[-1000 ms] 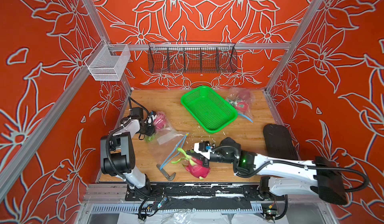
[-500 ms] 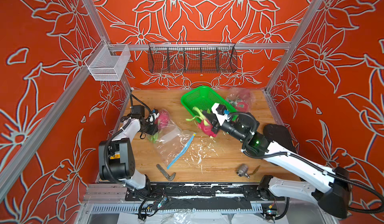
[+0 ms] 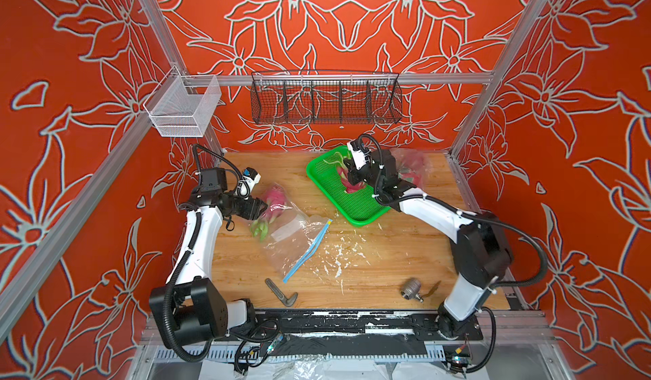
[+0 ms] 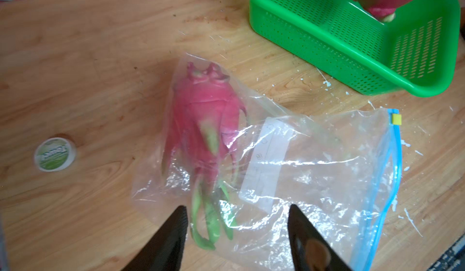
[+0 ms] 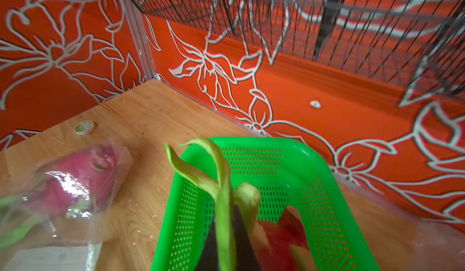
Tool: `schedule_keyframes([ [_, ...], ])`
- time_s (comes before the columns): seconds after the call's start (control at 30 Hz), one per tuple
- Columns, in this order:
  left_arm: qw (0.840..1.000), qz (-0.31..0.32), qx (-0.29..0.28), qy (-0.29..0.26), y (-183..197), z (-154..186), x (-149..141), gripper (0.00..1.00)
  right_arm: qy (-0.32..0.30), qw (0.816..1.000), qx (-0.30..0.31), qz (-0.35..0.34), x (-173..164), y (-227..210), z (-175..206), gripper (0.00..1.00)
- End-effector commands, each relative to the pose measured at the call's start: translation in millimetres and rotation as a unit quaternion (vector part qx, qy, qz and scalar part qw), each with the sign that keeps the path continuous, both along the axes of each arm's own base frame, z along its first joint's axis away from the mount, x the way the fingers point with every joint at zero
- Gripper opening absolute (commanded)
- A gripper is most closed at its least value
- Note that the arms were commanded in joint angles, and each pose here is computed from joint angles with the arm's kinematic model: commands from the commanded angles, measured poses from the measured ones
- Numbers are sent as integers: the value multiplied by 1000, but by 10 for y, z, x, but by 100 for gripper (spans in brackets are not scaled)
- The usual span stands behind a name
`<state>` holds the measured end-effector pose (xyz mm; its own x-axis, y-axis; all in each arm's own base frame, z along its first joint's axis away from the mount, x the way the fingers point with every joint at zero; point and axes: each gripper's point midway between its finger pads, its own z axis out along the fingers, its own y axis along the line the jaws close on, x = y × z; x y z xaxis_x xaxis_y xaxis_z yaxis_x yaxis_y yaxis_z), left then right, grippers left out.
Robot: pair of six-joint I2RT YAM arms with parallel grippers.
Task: Open the zip-top bag and take out the dragon fruit
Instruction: Place the dragon fruit in the basket.
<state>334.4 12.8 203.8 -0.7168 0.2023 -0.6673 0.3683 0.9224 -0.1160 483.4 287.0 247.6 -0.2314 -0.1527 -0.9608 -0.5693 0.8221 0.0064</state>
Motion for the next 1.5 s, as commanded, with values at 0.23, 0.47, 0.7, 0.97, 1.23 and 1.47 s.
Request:
schedule_keyframes([
  [0.23, 996, 63, -25, 50, 396, -450, 442, 69, 64, 997, 10, -34, 458, -29, -479, 6],
  [0.47, 991, 95, -47, 76, 510, -710, 733, 67, 51, 994, -26, -95, 511, -272, -377, 47],
  [0.7, 992, 84, -46, 83, 397, -785, 833, 67, 22, 989, -50, -137, 403, -519, 20, 80],
  [0.97, 992, 89, -32, 85, 415, -874, 966, 67, -29, 998, -27, -52, -587, -195, 420, 97],
  [1.23, 991, 96, -18, 95, 461, -995, 989, 65, -45, 988, -61, 134, -2217, 510, -357, 78],
  [1.47, 991, 89, -13, 98, 421, -1010, 890, 64, -41, 970, -126, 204, -2875, 891, -1172, 58],
])
